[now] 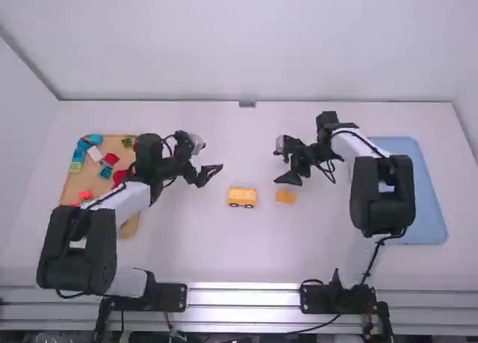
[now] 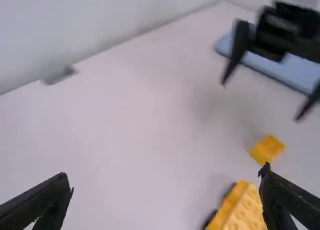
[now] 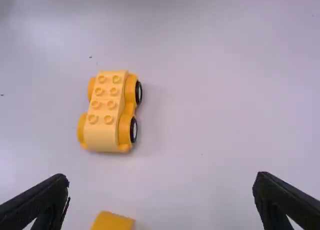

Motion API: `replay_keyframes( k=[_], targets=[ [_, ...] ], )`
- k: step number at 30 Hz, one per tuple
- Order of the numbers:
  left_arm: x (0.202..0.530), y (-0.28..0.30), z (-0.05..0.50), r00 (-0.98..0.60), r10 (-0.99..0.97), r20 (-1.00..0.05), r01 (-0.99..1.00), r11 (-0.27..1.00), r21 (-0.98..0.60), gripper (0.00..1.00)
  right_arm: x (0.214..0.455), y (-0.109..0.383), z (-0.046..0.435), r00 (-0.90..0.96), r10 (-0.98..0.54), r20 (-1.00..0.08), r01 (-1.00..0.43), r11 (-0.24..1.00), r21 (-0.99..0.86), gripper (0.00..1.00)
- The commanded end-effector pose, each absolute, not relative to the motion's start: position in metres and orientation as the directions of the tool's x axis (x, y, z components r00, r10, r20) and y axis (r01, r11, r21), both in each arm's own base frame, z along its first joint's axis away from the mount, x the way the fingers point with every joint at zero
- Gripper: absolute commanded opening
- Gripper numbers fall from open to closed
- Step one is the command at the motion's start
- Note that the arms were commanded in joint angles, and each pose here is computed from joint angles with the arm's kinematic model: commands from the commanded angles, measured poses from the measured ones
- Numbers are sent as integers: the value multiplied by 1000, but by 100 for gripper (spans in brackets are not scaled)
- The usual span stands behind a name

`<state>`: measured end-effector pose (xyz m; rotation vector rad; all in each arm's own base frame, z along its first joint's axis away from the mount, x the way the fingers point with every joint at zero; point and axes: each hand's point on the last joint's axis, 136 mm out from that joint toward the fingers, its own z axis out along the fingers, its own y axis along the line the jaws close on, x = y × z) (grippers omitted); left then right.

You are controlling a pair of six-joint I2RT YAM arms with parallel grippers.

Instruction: Assemble lego blocks to make yellow taxi

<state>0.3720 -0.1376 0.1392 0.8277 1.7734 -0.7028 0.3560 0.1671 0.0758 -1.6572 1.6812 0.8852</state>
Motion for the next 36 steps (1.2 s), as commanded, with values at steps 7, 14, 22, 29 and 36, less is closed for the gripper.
replay_keyframes(
  k=[7, 14, 22, 29, 36],
  targets=[
    [314, -173, 127, 105, 123, -987, 986, 118, 119, 99, 345, 156, 79, -91, -608, -788, -995, 18, 101, 98],
    [315, -174, 106, 60, 115, -992, 991, 110, 72, 99, 321, 148, 69, -209, -560, -802, -975, 51, 218, 98],
    [316, -174, 103, 56, 116, -992, 991, 112, 69, 99, 323, 144, 69, -196, -387, -901, -981, 86, 177, 98],
    [314, -179, 102, 61, 118, -991, 993, 96, 73, 99, 318, 149, 59, -182, -447, -876, -983, 62, 173, 98],
    [317, -181, 99, 66, 140, -988, 990, 113, 82, 99, 313, 155, 42, -182, -578, -796, -981, 45, 191, 98]
  ],
)
